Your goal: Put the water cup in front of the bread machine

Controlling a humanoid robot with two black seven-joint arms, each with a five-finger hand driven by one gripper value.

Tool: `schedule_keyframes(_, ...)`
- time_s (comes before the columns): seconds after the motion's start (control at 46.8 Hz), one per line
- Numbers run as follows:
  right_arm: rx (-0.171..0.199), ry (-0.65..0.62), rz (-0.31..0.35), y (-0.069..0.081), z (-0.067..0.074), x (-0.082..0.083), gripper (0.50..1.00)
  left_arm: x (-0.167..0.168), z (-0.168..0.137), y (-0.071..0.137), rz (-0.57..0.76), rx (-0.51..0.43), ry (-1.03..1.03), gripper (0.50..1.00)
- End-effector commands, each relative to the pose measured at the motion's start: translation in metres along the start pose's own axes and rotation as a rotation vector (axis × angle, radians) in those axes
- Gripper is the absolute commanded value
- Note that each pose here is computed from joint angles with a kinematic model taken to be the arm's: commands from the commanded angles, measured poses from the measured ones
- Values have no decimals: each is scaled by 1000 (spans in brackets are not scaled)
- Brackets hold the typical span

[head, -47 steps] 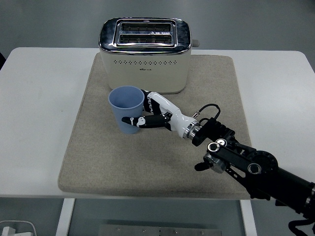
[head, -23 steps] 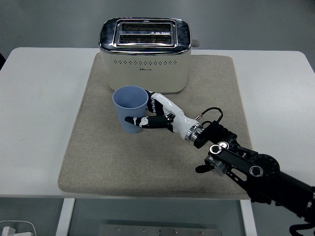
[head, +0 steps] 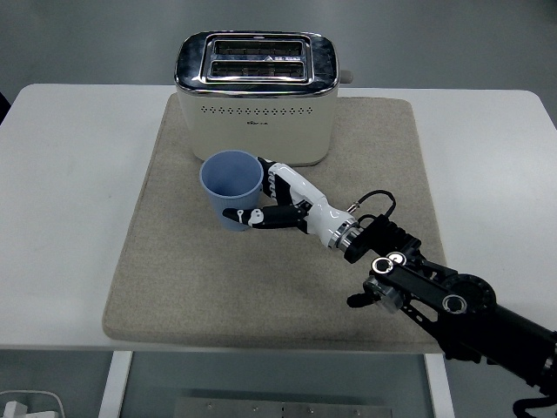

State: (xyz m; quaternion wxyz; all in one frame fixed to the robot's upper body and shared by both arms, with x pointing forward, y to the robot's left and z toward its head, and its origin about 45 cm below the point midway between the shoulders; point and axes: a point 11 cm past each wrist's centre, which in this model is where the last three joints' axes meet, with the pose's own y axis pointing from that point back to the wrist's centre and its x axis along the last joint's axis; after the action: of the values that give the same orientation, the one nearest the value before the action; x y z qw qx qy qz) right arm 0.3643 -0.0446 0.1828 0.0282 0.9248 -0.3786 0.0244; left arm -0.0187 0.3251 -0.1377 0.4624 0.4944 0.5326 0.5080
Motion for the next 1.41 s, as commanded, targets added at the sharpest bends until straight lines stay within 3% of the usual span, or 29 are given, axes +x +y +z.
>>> schedule_keyframes(0.0,0,0,0,0,0,0,924,0,0,0,0,0,0,1000)
schedule_keyframes(0.598,1,7,3,0,-2,3,924,0,0,0,0,0,0,1000)
schedule_keyframes(0.897,-3,24,16,3,-2,14,924,0,0,0,0,0,0,1000)
schedule_keyframes(1.389,20,33,26,10,-13,27,924,0,0,0,0,0,0,1000)
